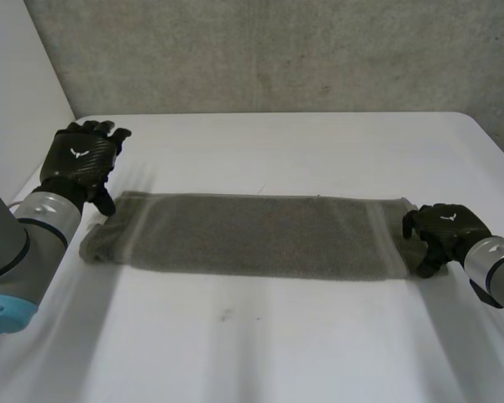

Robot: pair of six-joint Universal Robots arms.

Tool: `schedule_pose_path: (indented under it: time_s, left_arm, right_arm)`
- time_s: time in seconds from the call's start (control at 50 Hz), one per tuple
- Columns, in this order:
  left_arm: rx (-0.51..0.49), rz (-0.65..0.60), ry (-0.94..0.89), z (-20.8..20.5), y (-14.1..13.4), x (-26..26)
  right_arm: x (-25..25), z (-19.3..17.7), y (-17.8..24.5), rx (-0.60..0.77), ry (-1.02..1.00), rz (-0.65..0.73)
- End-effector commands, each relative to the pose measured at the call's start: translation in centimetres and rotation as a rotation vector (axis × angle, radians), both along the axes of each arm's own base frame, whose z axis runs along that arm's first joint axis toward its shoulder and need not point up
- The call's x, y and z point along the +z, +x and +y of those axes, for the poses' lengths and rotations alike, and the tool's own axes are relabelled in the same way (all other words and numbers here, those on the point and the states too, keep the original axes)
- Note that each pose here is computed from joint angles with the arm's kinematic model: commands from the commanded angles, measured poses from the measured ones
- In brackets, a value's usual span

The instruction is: Fold the laundry

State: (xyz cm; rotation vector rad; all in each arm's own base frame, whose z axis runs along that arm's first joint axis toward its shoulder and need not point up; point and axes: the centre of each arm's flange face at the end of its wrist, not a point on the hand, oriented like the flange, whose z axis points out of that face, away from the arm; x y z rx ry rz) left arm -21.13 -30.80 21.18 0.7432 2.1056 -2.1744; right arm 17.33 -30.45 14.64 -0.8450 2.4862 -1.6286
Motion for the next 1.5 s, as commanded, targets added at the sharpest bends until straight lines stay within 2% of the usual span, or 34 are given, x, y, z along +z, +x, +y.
schedule_pose_path:
  time_s: [0.02,0.28,0.32,0.34,0.38,0.4,0.44,0.5,0.58,0.6,0.62,0.66,0.68,0.72,0.74,0.76,0.78,0.82,0.84,0.88,0.9,0.94,1.06,1.18,1.22,1.24,1.26,1.28,1.32,1.34,1.38,1.4,1.44,1.5]
  left_arm:
    - [-0.007,-0.004,0.008,0.4,-0.1,-0.4]
    - [0.001,-0.004,0.011,0.2,0.1,-0.5]
    - [-0.001,-0.004,0.011,0.3,0.0,-0.5]
    - [-0.001,-0.004,0.011,0.3,0.0,-0.5]
    - [-0.002,-0.004,0.009,0.3,0.0,-0.4]
    - [-0.002,-0.004,0.009,0.3,0.0,-0.4]
    - [-0.002,-0.004,0.008,0.4,0.0,-0.3]
    - [-0.002,-0.002,0.002,0.4,0.0,-0.1]
    - [-0.004,-0.002,-0.001,0.5,0.0,0.0]
    - [-0.004,-0.002,-0.001,0.5,0.0,0.0]
    - [-0.004,-0.002,-0.001,0.5,0.0,0.0]
    - [-0.005,-0.002,0.000,0.6,0.0,0.0]
    - [-0.005,-0.002,0.000,0.6,0.0,0.0]
    - [-0.005,-0.004,0.000,0.6,0.0,0.0]
    - [-0.005,-0.002,0.000,0.6,0.0,0.0]
    - [-0.005,-0.002,0.000,0.6,0.0,0.0]
    - [-0.005,-0.002,0.000,0.6,0.0,0.0]
    - [-0.005,-0.002,0.000,0.6,0.0,0.0]
    - [-0.005,-0.002,0.000,0.6,0.0,0.0]
    - [-0.004,-0.003,0.002,0.6,0.0,-0.1]
    - [-0.004,-0.003,0.002,0.6,0.0,-0.1]
    - [-0.007,-0.006,0.010,0.8,0.0,-0.3]
    - [-0.013,-0.009,0.024,1.2,-0.2,-0.7]
    - [-0.025,-0.010,0.027,1.6,-0.5,-0.8]
    - [-0.035,-0.010,0.025,1.8,-0.8,-0.8]
    - [-0.035,-0.010,0.025,1.8,-0.8,-0.8]
    - [-0.041,-0.010,0.025,1.9,-1.0,-0.8]
    - [-0.041,-0.010,0.025,1.9,-1.0,-0.8]
    - [-0.054,-0.010,0.025,2.2,-1.3,-0.8]
    - [-0.055,-0.010,0.025,2.2,-1.3,-0.8]
    - [-0.070,-0.010,0.026,2.6,-1.8,-0.8]
    - [-0.070,-0.010,0.027,2.6,-1.8,-0.8]
    - [-0.076,-0.011,0.026,2.7,-2.0,-0.8]
    - [-0.079,-0.011,0.028,2.8,-2.1,-0.9]
  right_arm:
    - [-1.2,-0.1,-0.1,0.020,0.007,0.049]
    - [-2.3,-1.4,-1.5,-0.003,0.006,0.139]
    - [-1.5,-2.5,-3.3,-0.082,-0.042,0.227]
    - [-1.5,-2.5,-3.3,-0.083,-0.042,0.228]
    - [0.7,-4.5,-5.8,-0.207,-0.158,0.344]
    - [0.7,-4.5,-5.8,-0.208,-0.159,0.345]
    - [3.0,-5.8,-8.0,-0.295,-0.246,0.468]
    - [4.3,-6.5,-8.7,-0.306,-0.287,0.548]
    - [5.1,-6.6,-7.0,-0.262,-0.330,0.537]
    - [5.7,-6.2,-4.7,-0.213,-0.365,0.503]
    - [5.8,-6.2,-4.7,-0.212,-0.365,0.503]
    - [7.1,-4.9,0.3,-0.090,-0.445,0.424]
    - [7.1,-4.9,0.4,-0.090,-0.445,0.423]
    - [8.3,-2.5,5.5,0.056,-0.511,0.338]
    - [8.3,-2.4,5.5,0.057,-0.511,0.337]
    - [8.7,-0.8,8.3,0.153,-0.541,0.295]
    - [8.7,-0.8,8.3,0.154,-0.542,0.295]
    - [8.3,3.9,14.8,0.412,-0.587,0.222]
    - [8.3,3.9,14.9,0.413,-0.587,0.221]
    - [6.1,8.1,19.6,0.632,-0.572,0.162]
    - [6.1,8.2,19.6,0.633,-0.572,0.162]
    - [3.3,11.0,22.4,0.763,-0.528,0.144]
    - [-1.4,14.5,24.4,0.879,-0.438,0.170]
    - [-0.1,13.7,24.0,0.804,-0.438,0.151]
    - [3.5,11.6,22.8,0.659,-0.444,0.063]
    - [3.5,11.6,22.8,0.658,-0.444,0.062]
    - [5.2,9.8,21.3,0.568,-0.427,0.004]
    - [5.2,9.8,21.3,0.567,-0.427,0.004]
    - [6.6,7.0,17.8,0.415,-0.327,-0.095]
    - [6.6,7.0,17.8,0.414,-0.326,-0.095]
    - [6.3,5.9,14.8,0.318,-0.178,-0.148]
    - [6.3,5.9,14.8,0.318,-0.177,-0.148]
    - [4.5,5.4,12.0,0.249,-0.020,-0.142]
    - [3.3,5.4,10.6,0.224,0.048,-0.124]
